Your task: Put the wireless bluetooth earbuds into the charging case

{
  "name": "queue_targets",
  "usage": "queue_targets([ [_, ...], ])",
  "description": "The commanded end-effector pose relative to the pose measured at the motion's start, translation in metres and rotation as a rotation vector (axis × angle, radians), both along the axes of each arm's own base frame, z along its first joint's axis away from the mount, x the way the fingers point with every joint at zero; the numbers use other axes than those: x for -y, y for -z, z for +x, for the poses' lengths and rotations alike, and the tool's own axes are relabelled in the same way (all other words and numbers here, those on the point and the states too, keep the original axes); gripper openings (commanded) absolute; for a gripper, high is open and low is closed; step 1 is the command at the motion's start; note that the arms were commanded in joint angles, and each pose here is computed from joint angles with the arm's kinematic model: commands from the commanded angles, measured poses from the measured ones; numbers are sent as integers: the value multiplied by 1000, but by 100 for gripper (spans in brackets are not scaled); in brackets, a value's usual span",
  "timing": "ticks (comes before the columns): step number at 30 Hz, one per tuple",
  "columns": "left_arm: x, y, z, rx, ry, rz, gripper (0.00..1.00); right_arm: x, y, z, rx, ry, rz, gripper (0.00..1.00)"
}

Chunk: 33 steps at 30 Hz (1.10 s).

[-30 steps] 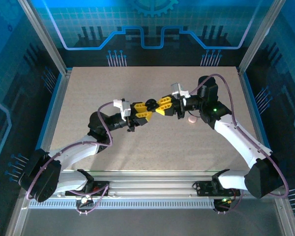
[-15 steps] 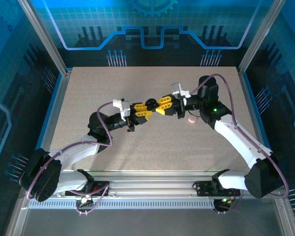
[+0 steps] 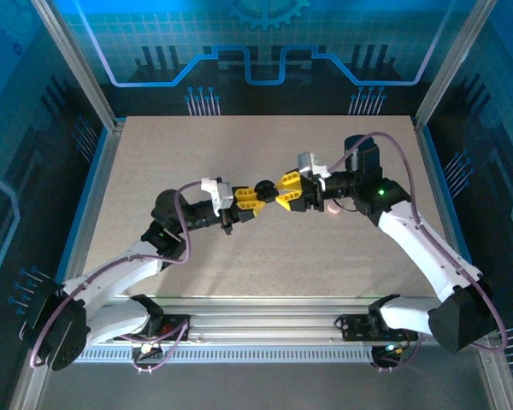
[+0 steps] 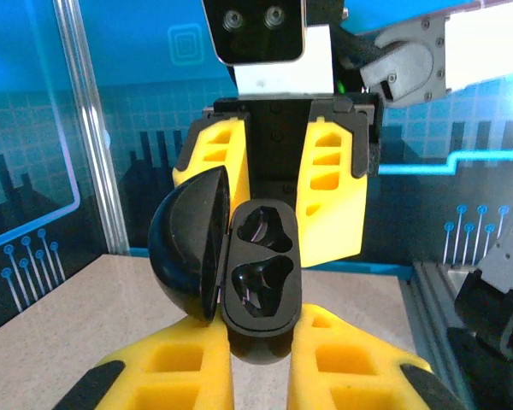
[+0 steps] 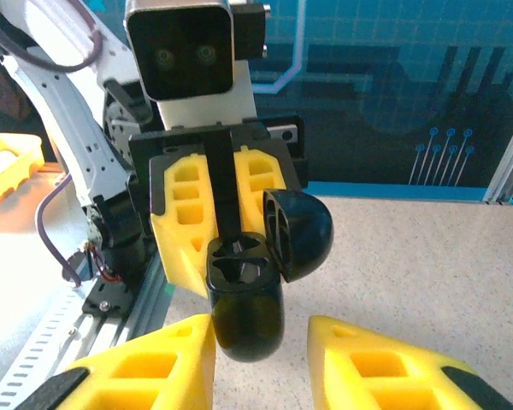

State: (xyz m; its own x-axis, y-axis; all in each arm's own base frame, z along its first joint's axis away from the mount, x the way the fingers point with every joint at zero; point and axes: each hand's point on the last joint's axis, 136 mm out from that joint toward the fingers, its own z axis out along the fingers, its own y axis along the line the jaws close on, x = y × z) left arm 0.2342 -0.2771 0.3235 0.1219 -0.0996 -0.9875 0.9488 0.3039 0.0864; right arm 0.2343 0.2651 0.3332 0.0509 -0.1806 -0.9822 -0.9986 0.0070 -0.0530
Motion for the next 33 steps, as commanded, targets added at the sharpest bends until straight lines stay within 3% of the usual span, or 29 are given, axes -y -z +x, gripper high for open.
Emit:
queue_targets([
  [1,2,1,-15,46,47,89,11,10,2,-1,30,26,-75,34],
  [33,-5,-1,-5,42,-42,88,11,1,14,-7,-21,-26,-99,36],
])
